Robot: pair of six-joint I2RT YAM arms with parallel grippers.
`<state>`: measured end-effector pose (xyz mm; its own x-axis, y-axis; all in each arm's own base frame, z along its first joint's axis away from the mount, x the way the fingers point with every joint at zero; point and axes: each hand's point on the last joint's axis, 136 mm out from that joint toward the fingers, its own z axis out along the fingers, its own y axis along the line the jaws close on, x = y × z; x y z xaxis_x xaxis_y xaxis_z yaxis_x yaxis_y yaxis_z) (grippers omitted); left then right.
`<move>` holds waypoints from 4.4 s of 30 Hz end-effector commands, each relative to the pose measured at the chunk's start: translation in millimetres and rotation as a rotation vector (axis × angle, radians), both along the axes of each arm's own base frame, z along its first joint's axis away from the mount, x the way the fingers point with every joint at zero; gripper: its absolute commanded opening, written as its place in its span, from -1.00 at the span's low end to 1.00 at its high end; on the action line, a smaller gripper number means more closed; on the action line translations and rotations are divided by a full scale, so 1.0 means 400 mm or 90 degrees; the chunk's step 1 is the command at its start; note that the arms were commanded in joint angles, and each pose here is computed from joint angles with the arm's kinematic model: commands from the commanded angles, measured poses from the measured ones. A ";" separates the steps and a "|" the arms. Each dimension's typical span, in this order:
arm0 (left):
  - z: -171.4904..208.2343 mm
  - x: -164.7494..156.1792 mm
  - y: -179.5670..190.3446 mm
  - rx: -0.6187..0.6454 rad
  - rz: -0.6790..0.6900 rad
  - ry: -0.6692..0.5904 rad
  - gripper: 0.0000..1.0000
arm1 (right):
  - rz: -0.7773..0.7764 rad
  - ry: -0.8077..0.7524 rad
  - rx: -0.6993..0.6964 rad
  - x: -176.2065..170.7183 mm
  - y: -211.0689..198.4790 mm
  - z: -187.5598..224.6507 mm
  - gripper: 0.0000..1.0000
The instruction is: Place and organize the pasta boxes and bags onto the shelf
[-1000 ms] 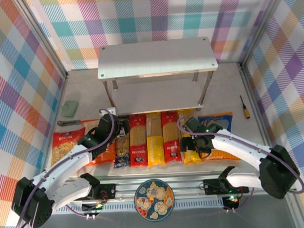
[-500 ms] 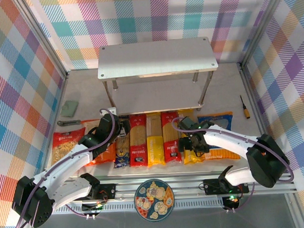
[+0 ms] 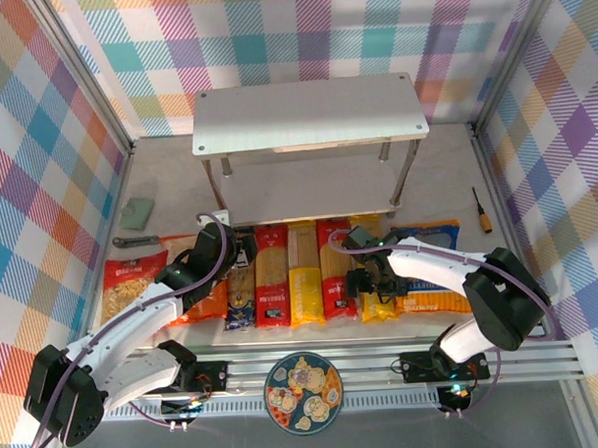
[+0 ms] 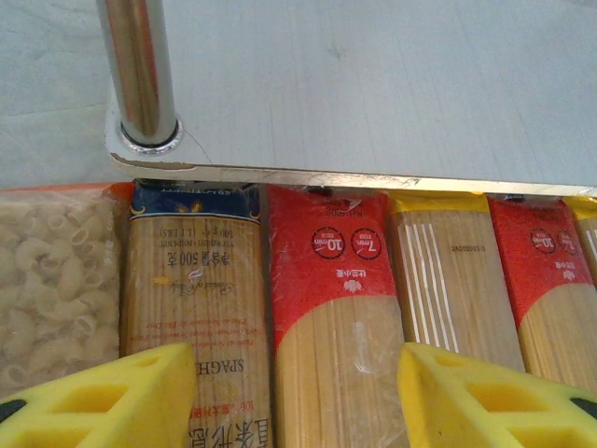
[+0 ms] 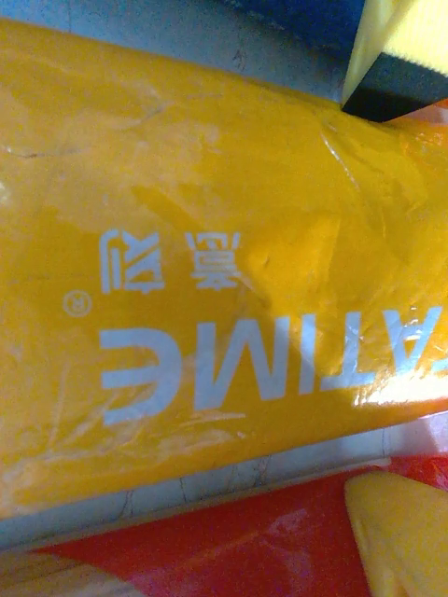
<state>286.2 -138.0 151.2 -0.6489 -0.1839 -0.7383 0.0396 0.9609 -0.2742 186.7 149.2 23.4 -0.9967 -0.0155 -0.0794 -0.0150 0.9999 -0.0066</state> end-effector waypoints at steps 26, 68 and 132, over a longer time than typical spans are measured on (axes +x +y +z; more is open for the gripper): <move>0.044 0.024 -0.028 -0.016 -0.004 -0.017 0.16 | -0.003 0.093 0.047 -0.090 -0.002 -0.069 0.19; 0.055 0.050 -0.039 0.000 -0.010 -0.028 -0.11 | 0.046 -0.207 0.156 -0.058 -0.048 0.263 -1.00; 0.051 0.022 -0.004 0.031 -0.002 -0.024 0.07 | -0.015 -0.363 -0.013 0.621 -0.040 0.282 -0.74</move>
<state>297.4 -140.1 172.5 -0.6129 -0.1727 -0.7711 0.0495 0.9655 -0.2555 405.3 131.5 112.6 -0.8639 -0.0463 -0.5015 -0.0241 0.9984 -0.0508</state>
